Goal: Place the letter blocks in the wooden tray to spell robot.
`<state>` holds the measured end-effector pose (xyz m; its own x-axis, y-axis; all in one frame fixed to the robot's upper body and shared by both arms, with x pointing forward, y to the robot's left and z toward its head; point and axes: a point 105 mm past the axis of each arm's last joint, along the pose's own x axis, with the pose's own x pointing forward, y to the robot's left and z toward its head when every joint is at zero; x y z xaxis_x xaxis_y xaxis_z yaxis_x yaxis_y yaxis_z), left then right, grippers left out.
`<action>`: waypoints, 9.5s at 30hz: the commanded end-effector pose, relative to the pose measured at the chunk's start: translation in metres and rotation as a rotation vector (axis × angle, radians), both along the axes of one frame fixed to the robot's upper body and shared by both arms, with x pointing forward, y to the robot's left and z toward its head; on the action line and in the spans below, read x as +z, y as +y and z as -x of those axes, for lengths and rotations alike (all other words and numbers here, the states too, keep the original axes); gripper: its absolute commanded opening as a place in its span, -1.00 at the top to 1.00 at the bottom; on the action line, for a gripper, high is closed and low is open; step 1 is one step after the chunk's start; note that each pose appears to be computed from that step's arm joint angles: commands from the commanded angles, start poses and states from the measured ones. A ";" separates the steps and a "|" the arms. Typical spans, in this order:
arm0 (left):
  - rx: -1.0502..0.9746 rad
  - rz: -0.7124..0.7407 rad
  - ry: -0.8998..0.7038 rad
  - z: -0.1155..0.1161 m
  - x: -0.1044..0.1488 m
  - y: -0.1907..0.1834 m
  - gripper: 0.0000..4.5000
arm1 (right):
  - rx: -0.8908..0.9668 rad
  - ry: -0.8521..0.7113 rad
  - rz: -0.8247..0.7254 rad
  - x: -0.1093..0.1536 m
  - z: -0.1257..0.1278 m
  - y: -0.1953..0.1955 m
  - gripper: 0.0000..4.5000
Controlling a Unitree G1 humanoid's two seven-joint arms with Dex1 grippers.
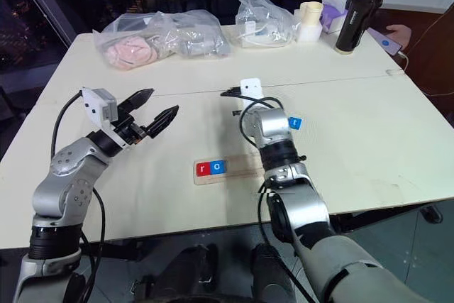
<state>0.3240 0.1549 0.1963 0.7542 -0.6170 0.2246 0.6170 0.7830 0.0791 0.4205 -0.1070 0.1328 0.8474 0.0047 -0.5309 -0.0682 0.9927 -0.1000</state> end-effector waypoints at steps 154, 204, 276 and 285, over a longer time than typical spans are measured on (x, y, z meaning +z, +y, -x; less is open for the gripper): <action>-0.588 -0.348 0.020 0.049 -0.026 -0.011 -1.00 | 1.406 -0.158 0.374 0.025 0.075 0.009 -0.98; -0.586 -0.330 0.008 0.046 -0.029 -0.019 -1.00 | 0.173 -0.214 0.071 0.047 0.006 -0.039 -0.98; -0.633 -0.321 -0.007 0.042 -0.026 -0.025 -1.00 | 0.109 0.027 0.038 -0.003 0.118 -0.083 -0.98; -0.635 -0.323 -0.013 0.040 -0.025 -0.027 -1.00 | 0.929 0.002 0.425 0.010 0.140 -0.091 -0.98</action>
